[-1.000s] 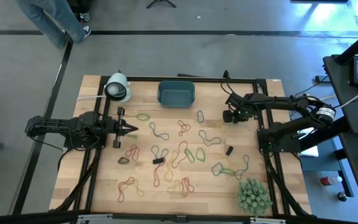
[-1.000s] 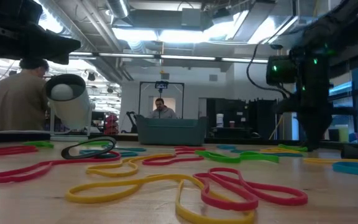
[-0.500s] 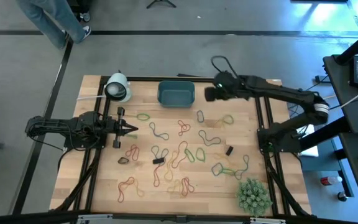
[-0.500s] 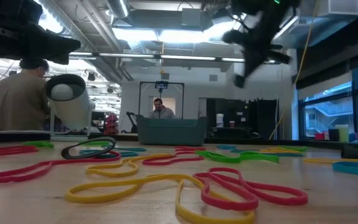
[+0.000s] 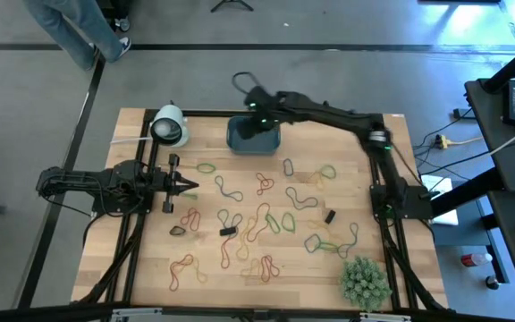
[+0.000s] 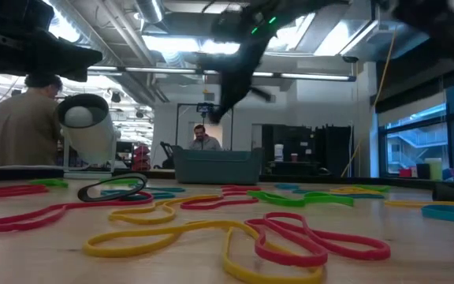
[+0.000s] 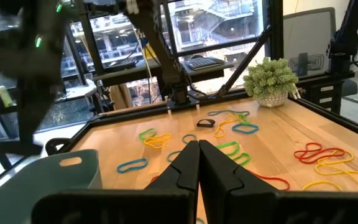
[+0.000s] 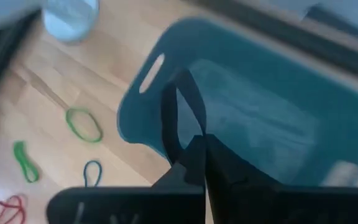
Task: Pick and place rubber bands into bin
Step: Put the black rubber band into the blue bin, then put the green rubber band into the blue bin
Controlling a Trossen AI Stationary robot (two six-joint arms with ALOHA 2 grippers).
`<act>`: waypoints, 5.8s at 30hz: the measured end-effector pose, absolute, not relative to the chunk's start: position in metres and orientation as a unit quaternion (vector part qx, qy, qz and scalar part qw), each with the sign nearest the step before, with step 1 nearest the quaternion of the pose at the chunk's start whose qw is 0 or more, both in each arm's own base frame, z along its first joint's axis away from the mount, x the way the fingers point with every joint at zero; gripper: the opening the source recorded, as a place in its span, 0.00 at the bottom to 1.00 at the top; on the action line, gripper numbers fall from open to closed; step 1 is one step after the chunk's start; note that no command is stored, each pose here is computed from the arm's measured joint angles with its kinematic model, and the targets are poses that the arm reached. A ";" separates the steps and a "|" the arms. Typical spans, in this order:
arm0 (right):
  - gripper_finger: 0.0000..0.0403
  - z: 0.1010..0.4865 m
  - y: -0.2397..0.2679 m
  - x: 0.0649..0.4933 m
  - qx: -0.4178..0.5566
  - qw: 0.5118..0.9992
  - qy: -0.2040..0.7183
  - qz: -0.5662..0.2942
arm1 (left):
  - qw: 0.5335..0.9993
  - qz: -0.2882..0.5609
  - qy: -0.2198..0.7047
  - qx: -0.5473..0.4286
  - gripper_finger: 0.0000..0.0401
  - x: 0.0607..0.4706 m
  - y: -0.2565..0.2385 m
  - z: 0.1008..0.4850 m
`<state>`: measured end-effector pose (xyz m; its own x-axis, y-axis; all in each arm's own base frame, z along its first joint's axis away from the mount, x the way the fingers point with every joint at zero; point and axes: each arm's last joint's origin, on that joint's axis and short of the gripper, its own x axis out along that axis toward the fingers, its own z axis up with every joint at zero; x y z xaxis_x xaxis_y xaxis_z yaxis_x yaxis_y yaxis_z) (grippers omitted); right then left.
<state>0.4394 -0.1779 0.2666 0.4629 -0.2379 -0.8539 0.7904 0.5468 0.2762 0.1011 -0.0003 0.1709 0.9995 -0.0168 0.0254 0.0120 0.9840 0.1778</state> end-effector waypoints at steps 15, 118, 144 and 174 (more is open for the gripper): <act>0.12 0.181 -0.199 0.462 0.347 0.684 0.530 -0.363 | 0.996 -0.007 -0.014 0.089 0.00 0.101 0.000 0.171; 0.03 0.199 0.030 0.170 0.175 0.927 0.314 -0.108 | 0.718 0.379 0.502 -0.298 0.33 0.206 0.099 0.166; 0.03 0.200 0.031 0.171 0.238 0.915 0.300 -0.126 | 0.667 0.375 0.544 -0.344 0.01 0.204 0.110 0.141; 0.03 0.201 0.031 0.172 0.241 0.917 0.292 -0.123 | 0.865 0.284 0.385 -0.152 0.01 0.329 0.183 0.301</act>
<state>0.1721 0.0310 0.2013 0.7996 -0.0853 -0.5944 0.3663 0.8536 0.3703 0.3286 0.1835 0.3012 0.5422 0.3745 -0.7522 -0.6086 0.7922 -0.0443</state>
